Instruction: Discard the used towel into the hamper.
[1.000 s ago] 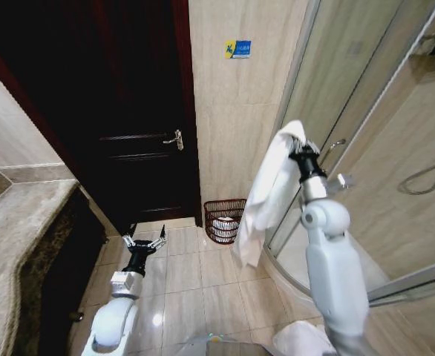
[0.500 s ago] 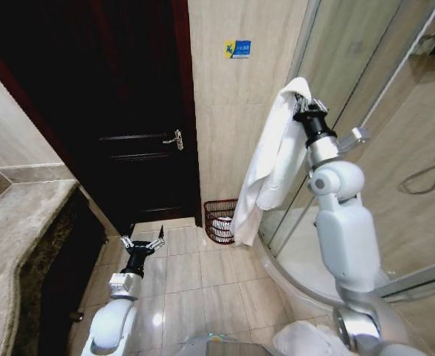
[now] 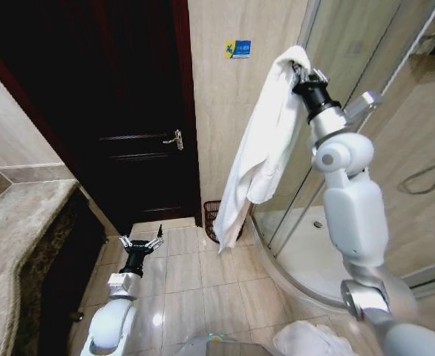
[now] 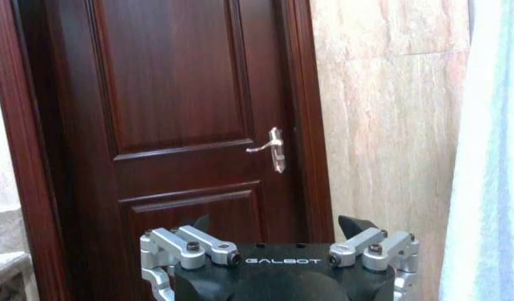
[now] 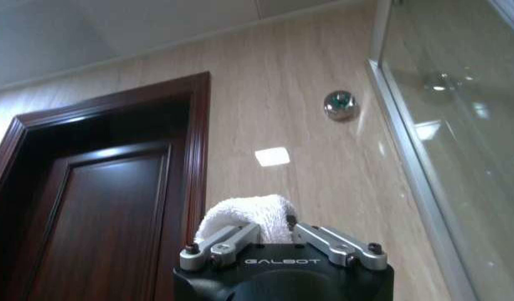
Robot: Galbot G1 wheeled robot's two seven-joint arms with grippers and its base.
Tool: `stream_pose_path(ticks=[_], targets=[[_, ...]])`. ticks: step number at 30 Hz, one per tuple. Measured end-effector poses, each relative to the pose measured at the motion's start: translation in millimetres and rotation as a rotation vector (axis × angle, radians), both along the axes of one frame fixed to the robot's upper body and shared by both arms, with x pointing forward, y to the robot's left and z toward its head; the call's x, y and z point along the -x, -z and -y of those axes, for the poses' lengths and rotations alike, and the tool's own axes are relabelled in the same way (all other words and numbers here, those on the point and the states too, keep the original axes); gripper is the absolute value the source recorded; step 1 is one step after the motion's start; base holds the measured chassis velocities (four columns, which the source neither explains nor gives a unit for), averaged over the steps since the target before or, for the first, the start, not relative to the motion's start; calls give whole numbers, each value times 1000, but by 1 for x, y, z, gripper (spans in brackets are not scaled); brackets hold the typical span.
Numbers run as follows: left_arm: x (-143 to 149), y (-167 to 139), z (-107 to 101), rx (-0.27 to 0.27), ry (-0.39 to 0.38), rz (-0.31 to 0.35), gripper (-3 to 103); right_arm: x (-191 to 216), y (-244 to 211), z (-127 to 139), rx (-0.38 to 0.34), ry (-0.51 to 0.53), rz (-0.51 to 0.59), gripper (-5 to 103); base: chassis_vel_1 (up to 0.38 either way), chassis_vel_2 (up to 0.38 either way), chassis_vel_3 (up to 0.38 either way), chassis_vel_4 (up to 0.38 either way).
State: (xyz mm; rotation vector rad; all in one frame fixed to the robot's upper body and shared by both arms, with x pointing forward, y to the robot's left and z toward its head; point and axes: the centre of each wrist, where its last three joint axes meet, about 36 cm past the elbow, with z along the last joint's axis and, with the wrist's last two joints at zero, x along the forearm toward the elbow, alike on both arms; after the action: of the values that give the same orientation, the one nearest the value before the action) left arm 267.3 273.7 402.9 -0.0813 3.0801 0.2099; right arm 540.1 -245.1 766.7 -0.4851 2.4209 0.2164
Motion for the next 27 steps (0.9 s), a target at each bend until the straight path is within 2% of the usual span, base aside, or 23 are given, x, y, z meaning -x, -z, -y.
stream_pose_path(ticks=[12,19,27], targets=[[-1,-5,4,13,-1,34,100,-36,-45,1,54,13,8,3,0,0,0,0],[-9,-3,6,24,3,49,100,-48,-62,0,49,21,7,3,0,0,0,0],[-8,-2,8,33,8,49,100,-53,-75,14,25,13,4,3,0,0,0,0]])
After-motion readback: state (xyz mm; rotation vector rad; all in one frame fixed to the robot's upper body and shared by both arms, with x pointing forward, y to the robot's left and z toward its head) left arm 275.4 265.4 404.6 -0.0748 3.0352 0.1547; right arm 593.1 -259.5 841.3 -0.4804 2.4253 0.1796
